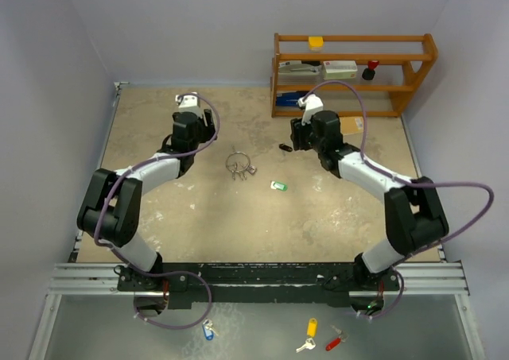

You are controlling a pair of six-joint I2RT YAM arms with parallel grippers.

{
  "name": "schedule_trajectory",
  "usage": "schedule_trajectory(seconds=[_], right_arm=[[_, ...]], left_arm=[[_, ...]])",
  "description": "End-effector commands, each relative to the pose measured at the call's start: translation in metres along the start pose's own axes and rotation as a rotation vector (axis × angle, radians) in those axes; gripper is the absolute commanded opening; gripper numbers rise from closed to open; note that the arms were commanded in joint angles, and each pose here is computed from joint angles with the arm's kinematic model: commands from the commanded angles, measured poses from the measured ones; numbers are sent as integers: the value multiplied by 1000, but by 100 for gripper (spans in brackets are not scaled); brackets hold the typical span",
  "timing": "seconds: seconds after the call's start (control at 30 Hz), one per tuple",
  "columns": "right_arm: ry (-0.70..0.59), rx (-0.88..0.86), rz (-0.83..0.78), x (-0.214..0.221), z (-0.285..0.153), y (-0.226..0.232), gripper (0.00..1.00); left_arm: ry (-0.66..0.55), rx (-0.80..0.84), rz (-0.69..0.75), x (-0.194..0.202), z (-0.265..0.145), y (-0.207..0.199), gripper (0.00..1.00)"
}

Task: Remove the keys from the keyring

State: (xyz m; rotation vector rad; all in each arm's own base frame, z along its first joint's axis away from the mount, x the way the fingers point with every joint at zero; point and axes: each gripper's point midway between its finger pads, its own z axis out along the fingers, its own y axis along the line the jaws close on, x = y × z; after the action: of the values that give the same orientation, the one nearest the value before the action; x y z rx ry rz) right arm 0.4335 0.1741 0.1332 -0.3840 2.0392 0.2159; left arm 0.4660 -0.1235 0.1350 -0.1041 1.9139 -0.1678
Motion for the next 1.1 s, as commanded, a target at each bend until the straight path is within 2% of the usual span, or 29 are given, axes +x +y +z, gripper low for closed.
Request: schedule_trajectory(seconds=[0.0, 0.07, 0.2, 0.5, 0.77, 1.07], right_arm=[[-172, 99, 18, -28, -33, -20, 54], [-251, 167, 42, -34, -54, -32, 55], [-396, 319, 106, -34, -93, -59, 64], [-539, 609, 207, -17, -155, -108, 69], [-615, 692, 237, -17, -185, -121, 74], [-636, 728, 242, -14, -195, -126, 76]], left_arm=[[-68, -89, -11, -27, -15, 18, 66], [-94, -87, -14, -32, -23, 20, 66], [-146, -109, -30, -42, -41, 27, 66], [-224, -198, -37, -52, -75, 52, 67], [-284, -267, -47, -62, -102, 70, 68], [-346, -341, -75, -69, -122, 87, 69]])
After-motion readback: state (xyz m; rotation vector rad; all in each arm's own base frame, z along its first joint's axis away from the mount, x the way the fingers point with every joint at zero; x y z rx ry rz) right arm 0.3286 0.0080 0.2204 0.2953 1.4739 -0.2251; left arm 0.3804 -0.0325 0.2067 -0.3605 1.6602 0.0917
